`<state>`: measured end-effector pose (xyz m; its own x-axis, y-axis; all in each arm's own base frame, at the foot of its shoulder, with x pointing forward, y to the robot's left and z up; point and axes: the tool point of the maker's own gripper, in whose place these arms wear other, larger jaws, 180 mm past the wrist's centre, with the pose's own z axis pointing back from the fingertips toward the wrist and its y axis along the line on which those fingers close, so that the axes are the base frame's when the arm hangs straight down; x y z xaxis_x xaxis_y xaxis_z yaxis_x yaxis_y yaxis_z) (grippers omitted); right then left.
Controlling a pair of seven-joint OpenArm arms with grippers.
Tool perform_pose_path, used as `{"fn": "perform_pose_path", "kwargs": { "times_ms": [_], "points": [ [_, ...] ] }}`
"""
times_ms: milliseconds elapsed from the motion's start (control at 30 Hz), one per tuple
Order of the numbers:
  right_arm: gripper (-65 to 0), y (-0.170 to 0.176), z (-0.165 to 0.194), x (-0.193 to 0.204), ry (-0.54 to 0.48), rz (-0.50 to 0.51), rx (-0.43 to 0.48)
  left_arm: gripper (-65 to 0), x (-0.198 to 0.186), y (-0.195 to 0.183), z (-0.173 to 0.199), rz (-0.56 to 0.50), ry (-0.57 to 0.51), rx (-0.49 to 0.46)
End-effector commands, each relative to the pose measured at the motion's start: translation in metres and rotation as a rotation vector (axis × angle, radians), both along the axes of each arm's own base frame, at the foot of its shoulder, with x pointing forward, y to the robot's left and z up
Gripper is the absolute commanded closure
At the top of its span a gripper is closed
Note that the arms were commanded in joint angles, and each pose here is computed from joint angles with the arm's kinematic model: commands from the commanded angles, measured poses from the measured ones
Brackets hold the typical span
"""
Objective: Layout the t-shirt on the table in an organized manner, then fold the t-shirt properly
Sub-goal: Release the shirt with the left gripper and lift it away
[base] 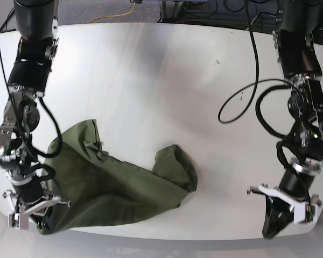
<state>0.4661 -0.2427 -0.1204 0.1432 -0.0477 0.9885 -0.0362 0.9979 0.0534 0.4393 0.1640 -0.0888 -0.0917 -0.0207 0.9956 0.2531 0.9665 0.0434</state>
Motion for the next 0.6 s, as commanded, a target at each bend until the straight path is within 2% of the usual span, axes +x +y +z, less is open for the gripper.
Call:
{"fn": "perform_pose_path", "kwargs": {
  "times_ms": [0,167,333,567],
  "points": [
    [0.0,-0.005,0.021,-0.004,-0.076,-0.014,-0.002,-0.3,-0.005,-0.002,0.002,-0.009,-0.025,-0.012],
    [0.0,-0.008,0.015,-0.007,-0.064,-0.023,0.005,-0.1,-0.012,-0.013,-0.029,-0.022,0.044,-0.058],
    [0.0,-0.009,0.013,-0.008,-0.061,-0.024,0.000,-0.3,-0.021,-0.017,-0.053,-0.028,0.100,-0.061],
    [0.0,-0.009,0.013,-0.008,-0.061,-0.023,0.001,-1.1,-0.032,-0.046,-0.083,-0.094,0.174,-0.056]
  ]
}}
